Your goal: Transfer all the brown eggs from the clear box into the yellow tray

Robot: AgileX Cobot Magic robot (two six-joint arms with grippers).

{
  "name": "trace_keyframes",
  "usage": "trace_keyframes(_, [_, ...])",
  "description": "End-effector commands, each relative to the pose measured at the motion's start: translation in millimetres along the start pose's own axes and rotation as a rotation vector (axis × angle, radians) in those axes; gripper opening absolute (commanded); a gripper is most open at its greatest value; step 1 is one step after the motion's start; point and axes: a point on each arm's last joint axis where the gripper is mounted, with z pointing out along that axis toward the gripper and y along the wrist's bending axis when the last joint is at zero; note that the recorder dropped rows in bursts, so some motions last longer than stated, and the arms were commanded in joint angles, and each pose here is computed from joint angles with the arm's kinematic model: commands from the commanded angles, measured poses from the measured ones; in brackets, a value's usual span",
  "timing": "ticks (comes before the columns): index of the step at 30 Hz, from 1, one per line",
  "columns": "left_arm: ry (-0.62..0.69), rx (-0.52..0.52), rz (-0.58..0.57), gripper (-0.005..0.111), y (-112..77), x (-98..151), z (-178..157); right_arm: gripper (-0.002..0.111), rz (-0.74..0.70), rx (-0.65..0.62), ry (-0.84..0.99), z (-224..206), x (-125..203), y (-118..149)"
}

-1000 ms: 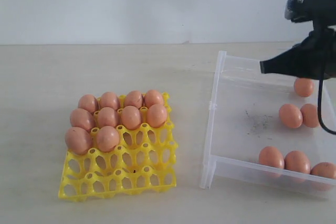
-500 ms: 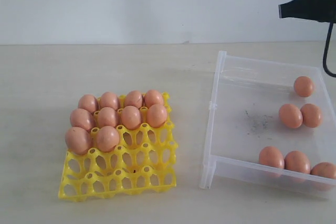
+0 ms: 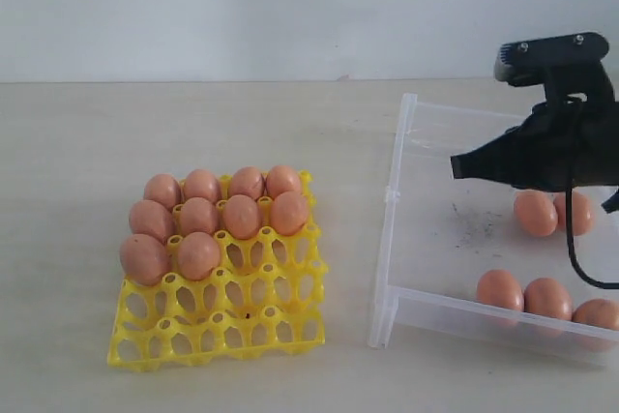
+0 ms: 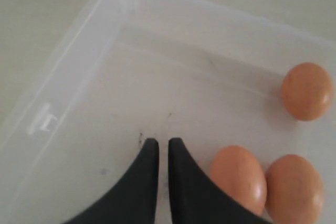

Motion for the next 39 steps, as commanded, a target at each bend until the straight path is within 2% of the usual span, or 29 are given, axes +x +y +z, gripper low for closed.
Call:
trace_keyframes(1, [-0.004,0.004,-0.005,0.004,-0.3,0.4,0.1,0.001,-0.024,0.147,0.047,-2.6,13.5,-14.5])
trace_keyframes(3, [-0.004,0.004,-0.005,0.004,-0.3,0.4,0.1,0.01,-0.007,0.27,0.077,-5.3,21.3,-25.7])
trace_keyframes(5, [-0.004,0.004,-0.005,0.004,-0.3,0.4,0.1,0.031,0.002,0.328,0.104,-6.8,29.9,-31.1])
trace_keyframes(7, [-0.004,0.004,-0.005,0.004,-0.3,0.4,0.1,0.064,0.058,0.307,0.118,-6.2,39.1,-29.3])
trace_keyframes(9, [-0.004,0.004,-0.005,0.004,-0.3,0.4,0.1,0.084,0.056,0.243,0.132,-4.8,44.7,-24.0])
trace_keyframes(10, [-0.004,0.004,-0.005,0.004,-0.3,0.4,0.1,0.087,0.057,0.21,0.138,-4.2,47.1,-21.1])
trace_keyframes(12, [-0.004,0.004,-0.005,0.004,-0.3,0.4,0.1,0.083,0.063,0.112,0.133,-2.7,47.1,-12.4])
trace_keyframes(15, [-0.004,0.004,-0.005,0.004,-0.3,0.4,0.1,0.071,0.073,-0.043,0.121,-2.1,45.1,1.7])
trace_keyframes(17, [-0.004,0.004,-0.005,0.004,-0.3,0.4,0.1,0.064,0.055,-0.089,0.115,-2.9,44.2,5.7])
trace_keyframes(19, [-0.004,0.004,-0.005,0.004,-0.3,0.4,0.1,0.058,-0.002,-0.04,0.111,-4.0,43.6,0.8])
trace_keyframes(22, [-0.004,0.004,-0.005,0.004,-0.3,0.4,0.1,0.047,-0.007,0.147,0.119,-7.5,43.4,-16.4])
trace_keyframes(24, [-0.004,0.004,-0.005,0.004,-0.3,0.4,0.1,0.045,-0.008,0.209,0.125,-8.5,43.9,-21.9])
trace_keyframes(29, [-0.004,0.004,-0.005,0.004,-0.3,0.4,0.1,0.045,-0.027,0.077,0.086,-6.1,33.1,-9.7])
trace_keyframes(35, [-0.004,0.004,-0.005,0.004,-0.3,0.4,0.1,0.045,-0.044,0.088,-0.017,-8.1,-3.4,-9.2])
trace_keyframes(39, [-0.004,0.004,-0.005,0.004,-0.3,0.4,0.1,0.045,-0.055,0.112,0.017,-0.5,1.7,-10.6])
